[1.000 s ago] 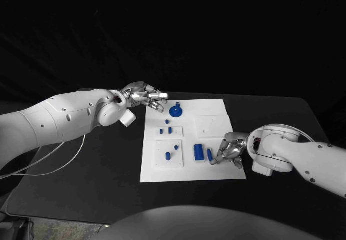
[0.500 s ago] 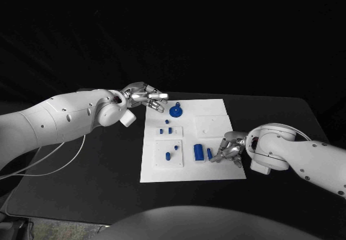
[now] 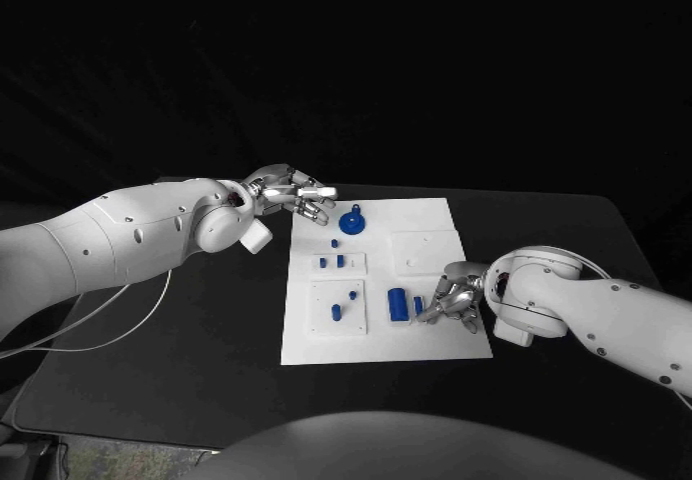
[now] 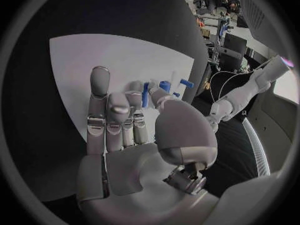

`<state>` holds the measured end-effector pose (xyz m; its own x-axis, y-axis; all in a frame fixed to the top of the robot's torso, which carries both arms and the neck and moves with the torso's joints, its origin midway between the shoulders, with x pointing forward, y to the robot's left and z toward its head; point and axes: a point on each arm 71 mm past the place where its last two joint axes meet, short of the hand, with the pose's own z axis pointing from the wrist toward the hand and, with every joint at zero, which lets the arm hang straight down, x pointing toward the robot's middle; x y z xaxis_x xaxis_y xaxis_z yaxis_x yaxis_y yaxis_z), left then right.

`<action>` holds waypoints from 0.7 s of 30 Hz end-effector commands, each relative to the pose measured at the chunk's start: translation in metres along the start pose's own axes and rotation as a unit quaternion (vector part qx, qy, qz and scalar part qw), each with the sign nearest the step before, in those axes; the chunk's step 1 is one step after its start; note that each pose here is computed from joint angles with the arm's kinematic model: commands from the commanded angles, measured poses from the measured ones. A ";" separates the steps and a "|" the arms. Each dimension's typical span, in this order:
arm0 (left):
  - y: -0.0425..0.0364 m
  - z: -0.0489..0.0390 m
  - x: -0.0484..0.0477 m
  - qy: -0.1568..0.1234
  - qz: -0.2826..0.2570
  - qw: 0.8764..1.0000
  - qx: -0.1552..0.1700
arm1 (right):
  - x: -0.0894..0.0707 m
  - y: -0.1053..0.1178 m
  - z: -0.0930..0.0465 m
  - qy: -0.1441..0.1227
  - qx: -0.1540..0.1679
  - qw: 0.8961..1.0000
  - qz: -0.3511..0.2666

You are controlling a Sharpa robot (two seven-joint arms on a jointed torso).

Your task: Assemble the parts on the task board

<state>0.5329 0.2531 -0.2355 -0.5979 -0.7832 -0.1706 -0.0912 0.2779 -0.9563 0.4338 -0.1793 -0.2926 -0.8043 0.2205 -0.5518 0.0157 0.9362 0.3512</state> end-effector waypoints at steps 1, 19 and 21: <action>-0.0009 0.0011 0.0027 0.009 -0.002 1.000 0.003 | 0.001 0.000 0.002 0.003 0.002 1.000 0.002; -0.0006 0.0009 0.0025 0.010 -0.003 1.000 0.003 | 0.011 -0.013 0.011 0.016 0.007 0.999 0.035; -0.0007 0.0006 0.0020 0.009 -0.002 1.000 0.004 | 0.010 -0.014 0.010 0.011 0.001 0.999 0.045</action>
<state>0.5328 0.2527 -0.2360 -0.6016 -0.7808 -0.1688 -0.0937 0.2788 -0.9558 0.4358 -0.1855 -0.3033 -0.8091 0.2815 -0.5159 0.0734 0.9193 0.3866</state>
